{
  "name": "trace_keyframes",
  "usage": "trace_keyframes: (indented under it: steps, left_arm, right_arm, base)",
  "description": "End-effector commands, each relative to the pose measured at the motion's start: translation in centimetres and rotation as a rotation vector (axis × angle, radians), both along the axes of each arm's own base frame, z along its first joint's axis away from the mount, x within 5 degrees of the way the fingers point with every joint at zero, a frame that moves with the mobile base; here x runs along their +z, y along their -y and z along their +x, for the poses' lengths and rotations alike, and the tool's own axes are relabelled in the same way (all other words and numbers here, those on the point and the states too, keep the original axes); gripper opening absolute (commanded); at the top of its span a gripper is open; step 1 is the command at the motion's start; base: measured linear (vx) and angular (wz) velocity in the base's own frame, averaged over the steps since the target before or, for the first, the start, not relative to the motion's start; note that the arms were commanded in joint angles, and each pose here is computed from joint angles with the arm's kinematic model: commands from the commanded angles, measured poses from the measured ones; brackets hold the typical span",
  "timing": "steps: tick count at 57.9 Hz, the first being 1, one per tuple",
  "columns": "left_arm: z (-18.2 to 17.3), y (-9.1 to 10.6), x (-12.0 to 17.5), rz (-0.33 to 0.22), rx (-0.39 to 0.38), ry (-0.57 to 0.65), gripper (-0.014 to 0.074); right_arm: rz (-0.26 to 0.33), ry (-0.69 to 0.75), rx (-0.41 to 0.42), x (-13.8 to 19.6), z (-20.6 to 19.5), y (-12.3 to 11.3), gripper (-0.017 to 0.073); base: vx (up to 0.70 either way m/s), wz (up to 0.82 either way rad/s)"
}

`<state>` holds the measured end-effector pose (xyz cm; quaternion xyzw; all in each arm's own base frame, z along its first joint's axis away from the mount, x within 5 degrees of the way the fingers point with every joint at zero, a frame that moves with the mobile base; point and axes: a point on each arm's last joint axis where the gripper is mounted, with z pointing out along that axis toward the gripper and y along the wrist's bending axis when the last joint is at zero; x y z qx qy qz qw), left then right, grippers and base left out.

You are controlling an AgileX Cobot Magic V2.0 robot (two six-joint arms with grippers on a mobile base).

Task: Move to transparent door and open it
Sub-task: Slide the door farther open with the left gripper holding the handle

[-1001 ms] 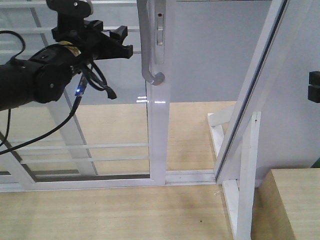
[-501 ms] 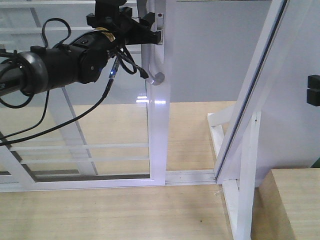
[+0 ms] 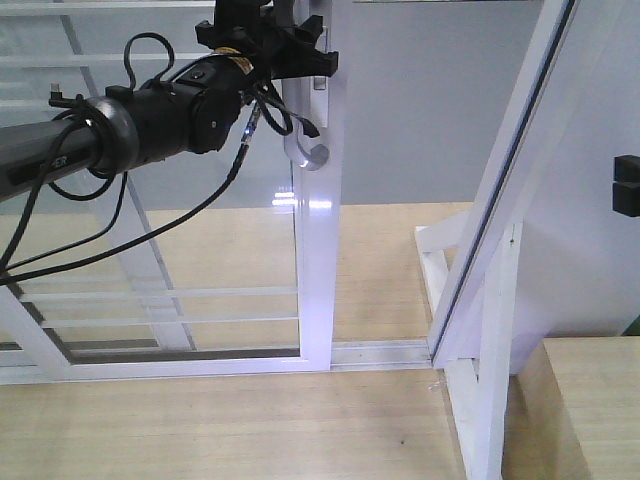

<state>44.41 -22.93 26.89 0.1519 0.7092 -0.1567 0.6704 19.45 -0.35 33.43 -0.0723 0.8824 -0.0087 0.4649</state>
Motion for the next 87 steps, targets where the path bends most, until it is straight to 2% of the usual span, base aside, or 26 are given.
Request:
trace_keyframes:
  steps: [1,12,19,34,53,62,77,87]
  left_arm:
    - [-0.6,-0.9,5.0,-0.098,0.027,0.142,0.0342]
    - [0.1,-2.2,4.9,-0.104,0.058,0.133,0.0171]
    - [0.2,-2.6,4.7,-0.083,0.062,0.094,0.0135]
    - [0.9,-4.8,4.0,-0.033,0.093,-0.028,0.0140]
    - [1.1,-9.4,6.7,-0.040,0.176,-0.012,0.0176]
    - [1.3,-11.1,6.7,-0.026,0.206,-0.053,0.0208]
    - [1.6,-13.7,6.8,-0.014,0.255,-0.098,0.0316]
    - [1.7,-15.7,6.9,-0.012,0.294,-0.113,0.0328]
  right_arm:
    - [-0.002,0.095,-0.020,1.6,0.1,0.2,0.0415]
    - [-0.003,0.094,-0.020,1.6,0.1,0.2,0.0415]
    - [-0.002,0.093,-0.019,1.6,0.1,0.2,0.0415]
    - [-0.003,0.093,-0.019,1.6,0.1,0.2,0.0415]
    - [-0.003,0.093,-0.019,1.6,0.1,0.2,0.0415]
    - [-0.003,0.093,-0.019,1.6,0.1,0.2,0.0415]
    - [0.018,0.092,-0.020,1.6,0.1,0.1,0.0415]
    - [0.020,0.092,-0.020,1.6,0.1,0.1,0.0415]
  base:
    - [0.00,0.00]
    - [0.00,0.00]
    - [0.00,0.00]
    - [0.00,0.00]
    - [0.00,0.00]
    - [0.00,0.00]
    - [0.00,0.00]
    - [0.00,0.01]
